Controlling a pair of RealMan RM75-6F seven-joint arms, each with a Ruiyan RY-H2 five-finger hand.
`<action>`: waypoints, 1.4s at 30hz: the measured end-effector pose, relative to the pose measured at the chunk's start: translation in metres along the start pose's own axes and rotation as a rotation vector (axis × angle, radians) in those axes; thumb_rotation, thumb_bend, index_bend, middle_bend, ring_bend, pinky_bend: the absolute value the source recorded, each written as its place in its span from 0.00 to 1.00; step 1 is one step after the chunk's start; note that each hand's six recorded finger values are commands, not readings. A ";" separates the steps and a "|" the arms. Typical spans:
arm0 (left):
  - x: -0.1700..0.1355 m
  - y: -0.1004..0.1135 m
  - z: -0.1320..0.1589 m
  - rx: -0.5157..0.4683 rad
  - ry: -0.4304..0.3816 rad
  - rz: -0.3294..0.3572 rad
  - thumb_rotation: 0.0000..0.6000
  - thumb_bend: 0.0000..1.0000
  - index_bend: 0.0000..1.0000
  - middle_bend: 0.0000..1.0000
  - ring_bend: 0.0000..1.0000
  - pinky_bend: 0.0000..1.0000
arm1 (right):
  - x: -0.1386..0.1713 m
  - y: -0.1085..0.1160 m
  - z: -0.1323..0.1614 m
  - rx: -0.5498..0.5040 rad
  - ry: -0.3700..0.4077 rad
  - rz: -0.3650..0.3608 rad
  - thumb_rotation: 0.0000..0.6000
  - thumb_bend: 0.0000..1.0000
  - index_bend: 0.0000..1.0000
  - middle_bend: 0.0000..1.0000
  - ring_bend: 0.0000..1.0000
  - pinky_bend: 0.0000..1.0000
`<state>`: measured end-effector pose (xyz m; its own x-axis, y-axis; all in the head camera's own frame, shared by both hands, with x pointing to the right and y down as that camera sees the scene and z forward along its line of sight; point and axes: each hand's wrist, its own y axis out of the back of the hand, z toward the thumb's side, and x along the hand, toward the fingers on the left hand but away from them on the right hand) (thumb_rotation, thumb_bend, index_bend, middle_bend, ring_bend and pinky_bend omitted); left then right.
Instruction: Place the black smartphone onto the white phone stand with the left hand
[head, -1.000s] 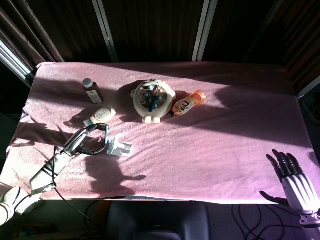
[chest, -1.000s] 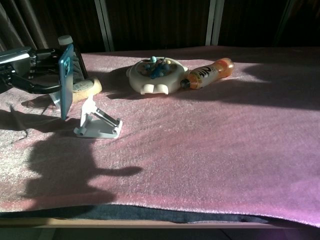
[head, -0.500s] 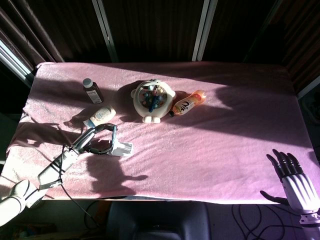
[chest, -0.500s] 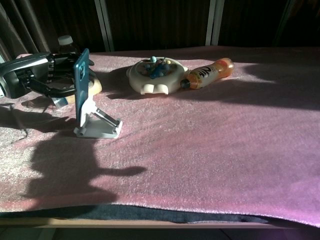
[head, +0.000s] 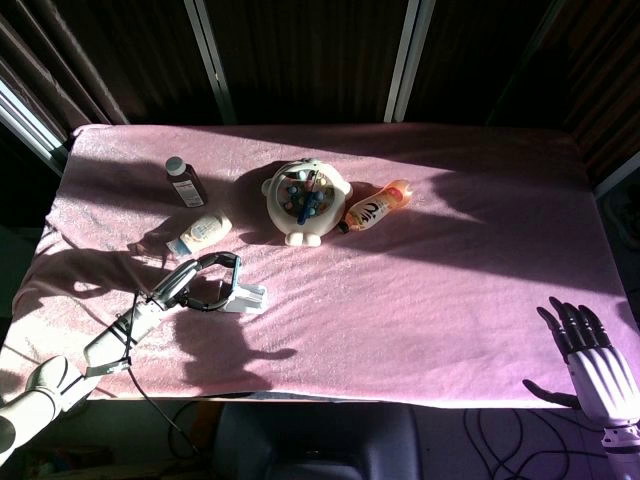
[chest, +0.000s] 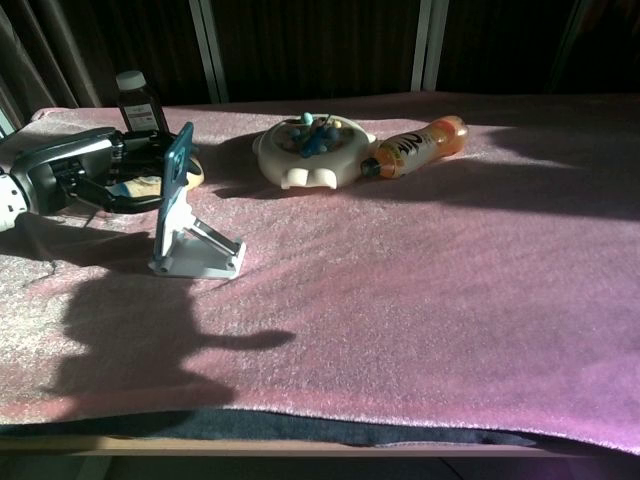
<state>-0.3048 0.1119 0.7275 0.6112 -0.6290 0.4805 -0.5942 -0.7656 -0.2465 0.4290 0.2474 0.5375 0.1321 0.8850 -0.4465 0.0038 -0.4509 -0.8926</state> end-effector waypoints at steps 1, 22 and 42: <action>0.000 -0.001 -0.001 -0.001 0.001 0.000 1.00 0.44 0.83 1.00 0.59 0.11 | 0.000 0.000 0.000 0.000 0.000 -0.001 1.00 0.21 0.00 0.00 0.00 0.00; 0.001 -0.008 -0.007 -0.031 0.001 -0.021 1.00 0.36 0.58 0.59 0.34 0.06 | 0.002 0.002 -0.001 -0.007 0.001 -0.005 1.00 0.21 0.00 0.00 0.00 0.00; 0.000 -0.014 -0.012 -0.048 0.030 -0.056 1.00 0.28 0.00 0.00 0.00 0.00 | 0.005 0.004 -0.002 -0.020 0.010 -0.016 1.00 0.21 0.00 0.00 0.00 0.00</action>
<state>-0.3029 0.1246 0.7409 0.6284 -0.5804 0.5179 -0.5842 -0.7918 -0.1785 0.4313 0.2493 0.5320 0.1416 0.8912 -0.4310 0.0258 -0.4386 -0.8983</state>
